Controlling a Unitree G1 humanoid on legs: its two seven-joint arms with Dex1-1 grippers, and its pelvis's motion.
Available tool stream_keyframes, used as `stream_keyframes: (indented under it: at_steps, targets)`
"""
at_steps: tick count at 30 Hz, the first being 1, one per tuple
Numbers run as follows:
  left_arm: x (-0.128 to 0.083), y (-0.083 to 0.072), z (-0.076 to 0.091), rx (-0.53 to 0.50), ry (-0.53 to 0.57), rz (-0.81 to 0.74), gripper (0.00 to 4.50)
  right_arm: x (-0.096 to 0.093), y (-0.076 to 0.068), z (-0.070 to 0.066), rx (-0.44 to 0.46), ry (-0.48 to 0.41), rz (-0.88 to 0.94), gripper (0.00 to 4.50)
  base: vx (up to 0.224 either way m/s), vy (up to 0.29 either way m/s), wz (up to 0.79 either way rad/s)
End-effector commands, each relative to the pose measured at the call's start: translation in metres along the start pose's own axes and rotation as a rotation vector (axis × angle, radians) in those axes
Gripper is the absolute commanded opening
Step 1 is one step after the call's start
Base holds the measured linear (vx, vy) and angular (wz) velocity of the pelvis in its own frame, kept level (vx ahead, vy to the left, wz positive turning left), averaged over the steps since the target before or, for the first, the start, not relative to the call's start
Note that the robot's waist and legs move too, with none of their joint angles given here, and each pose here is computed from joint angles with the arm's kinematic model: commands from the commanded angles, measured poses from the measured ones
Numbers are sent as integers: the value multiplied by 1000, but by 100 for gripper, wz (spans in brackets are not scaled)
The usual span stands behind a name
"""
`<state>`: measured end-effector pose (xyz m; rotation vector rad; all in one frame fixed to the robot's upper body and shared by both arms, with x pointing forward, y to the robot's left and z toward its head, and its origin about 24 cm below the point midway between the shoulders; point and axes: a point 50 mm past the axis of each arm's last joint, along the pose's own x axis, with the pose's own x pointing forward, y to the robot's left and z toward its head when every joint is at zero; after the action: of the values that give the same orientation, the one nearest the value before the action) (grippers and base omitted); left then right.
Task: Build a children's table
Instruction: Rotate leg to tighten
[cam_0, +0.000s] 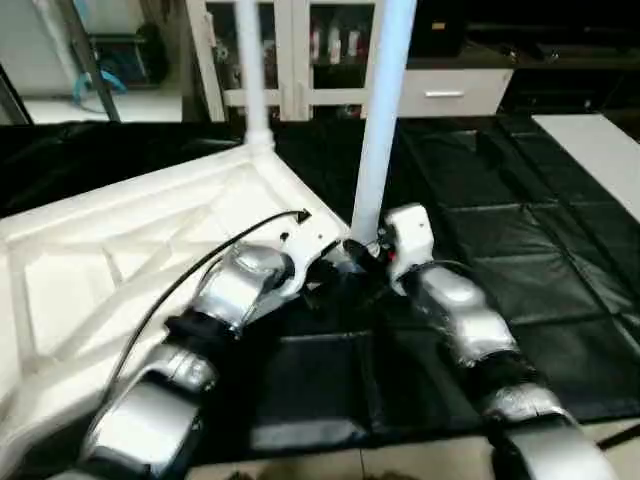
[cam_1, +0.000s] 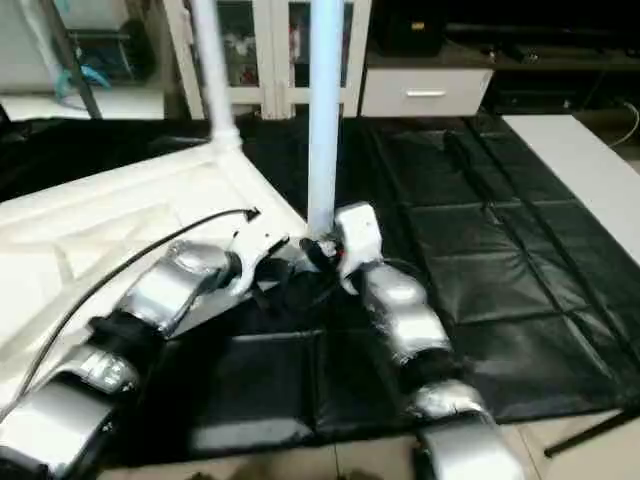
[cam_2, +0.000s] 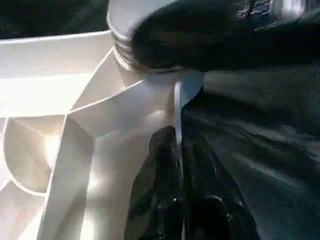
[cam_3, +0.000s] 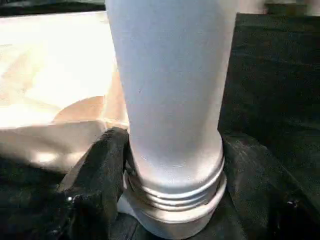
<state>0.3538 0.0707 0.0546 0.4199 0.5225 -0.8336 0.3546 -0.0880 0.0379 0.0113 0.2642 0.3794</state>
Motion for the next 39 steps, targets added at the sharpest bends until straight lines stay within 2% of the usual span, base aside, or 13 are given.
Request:
stream_keyframes:
  at_steps: [1, 5, 11, 13, 15, 18, 21, 22, 23, 27, 30, 36, 39]
  targets:
    - [9, -5, 5, 18, -8, 30, 0, 2, -5, -19, 4, 114, -216, 260, 0, 0, 0]
    - [9, -3, 4, 18, -7, 47, 0, 8, 6, -13, 9, 78, -261, 260, 0, 0, 0]
    - [7, 1, 1, 18, -3, 60, 0, 12, 11, -2, 55, 9, -234, 260, 0, 0, 0]
    - [7, 3, 0, 17, -2, 64, 0, 13, 13, 3, 71, -24, -213, 329, 0, 0, 0]
    - [6, 5, -2, 23, -1, 61, 0, 13, 13, 12, 114, -85, -170, 332, 0, 0, 0]
    - [4, 6, -4, 32, -2, 52, 0, 10, 8, 17, 127, -125, -153, 369, 0, 0, 0]
    - [1, 6, -5, 43, -7, 26, 0, 4, -2, 20, 110, -146, -125, 379, 0, 0, 0]
    - [-1, 6, -6, 57, -9, 4, 0, -1, -7, 22, 87, -160, -77, 407, 0, 0, 0]
    - [-3, 5, -7, 62, -9, -11, 0, -5, -9, 22, 72, -161, -37, 407, 0, 0, 0]
    - [-10, 3, -13, 86, -1, -79, 0, -24, -20, 17, 8, -112, 134, 439, 0, 0, 0]
    - [-24, -8, -21, 127, 12, -262, 0, -57, -37, 9, -106, 6, 412, 439, 0, 0, 0]
    - [-35, -20, -22, 162, 14, -408, 0, -86, -48, 0, -181, 120, 632, 439, 0, 0, 0]
    - [-37, -25, -19, 168, 13, -445, 0, -92, -53, -1, -200, 162, 685, 439, 0, 0, 0]
